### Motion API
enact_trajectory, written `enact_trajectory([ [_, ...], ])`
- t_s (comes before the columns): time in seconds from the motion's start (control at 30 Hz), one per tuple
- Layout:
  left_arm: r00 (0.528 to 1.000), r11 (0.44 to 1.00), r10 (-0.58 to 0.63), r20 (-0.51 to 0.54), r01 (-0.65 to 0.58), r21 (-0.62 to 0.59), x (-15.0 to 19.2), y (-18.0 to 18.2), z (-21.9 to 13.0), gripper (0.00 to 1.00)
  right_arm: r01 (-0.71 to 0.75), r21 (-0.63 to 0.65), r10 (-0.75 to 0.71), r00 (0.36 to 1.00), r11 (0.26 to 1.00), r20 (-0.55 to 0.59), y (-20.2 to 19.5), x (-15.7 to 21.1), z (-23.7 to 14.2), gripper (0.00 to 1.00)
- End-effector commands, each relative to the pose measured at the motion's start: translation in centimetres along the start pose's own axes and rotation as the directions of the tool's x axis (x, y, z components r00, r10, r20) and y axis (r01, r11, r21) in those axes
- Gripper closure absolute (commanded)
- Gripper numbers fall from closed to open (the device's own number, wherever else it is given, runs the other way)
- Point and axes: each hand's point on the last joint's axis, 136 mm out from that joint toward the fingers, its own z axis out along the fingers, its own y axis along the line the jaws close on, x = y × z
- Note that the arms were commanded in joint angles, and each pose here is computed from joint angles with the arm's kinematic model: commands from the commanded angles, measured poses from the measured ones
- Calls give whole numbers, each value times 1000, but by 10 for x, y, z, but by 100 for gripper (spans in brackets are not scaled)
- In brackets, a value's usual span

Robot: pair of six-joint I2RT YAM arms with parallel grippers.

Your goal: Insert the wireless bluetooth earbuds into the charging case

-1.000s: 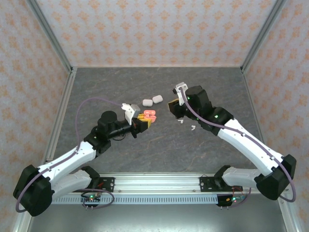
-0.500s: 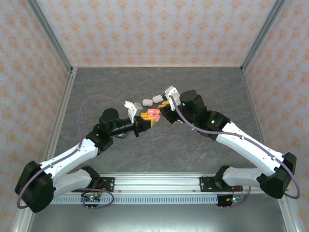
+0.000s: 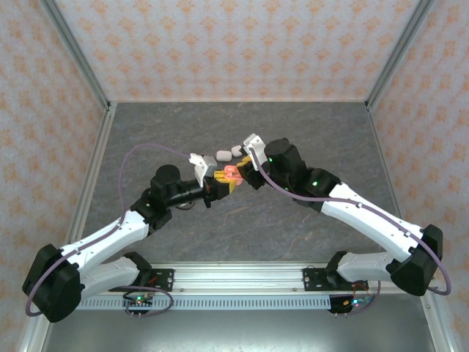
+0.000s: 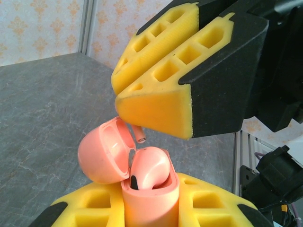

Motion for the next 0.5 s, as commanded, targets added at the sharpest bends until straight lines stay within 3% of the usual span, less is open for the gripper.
enact_trajectory([
  [0.0, 997, 999, 41, 64, -42, 24, -24, -10, 2, 100, 5, 12, -5, 1000, 1000, 21, 0, -3, -1, 80],
  [0.47, 996, 999, 42, 75, -44, 25, -28, -11, 2, 100, -8, -48, 9, 1000, 999, 12, 10, 8, 0, 80],
])
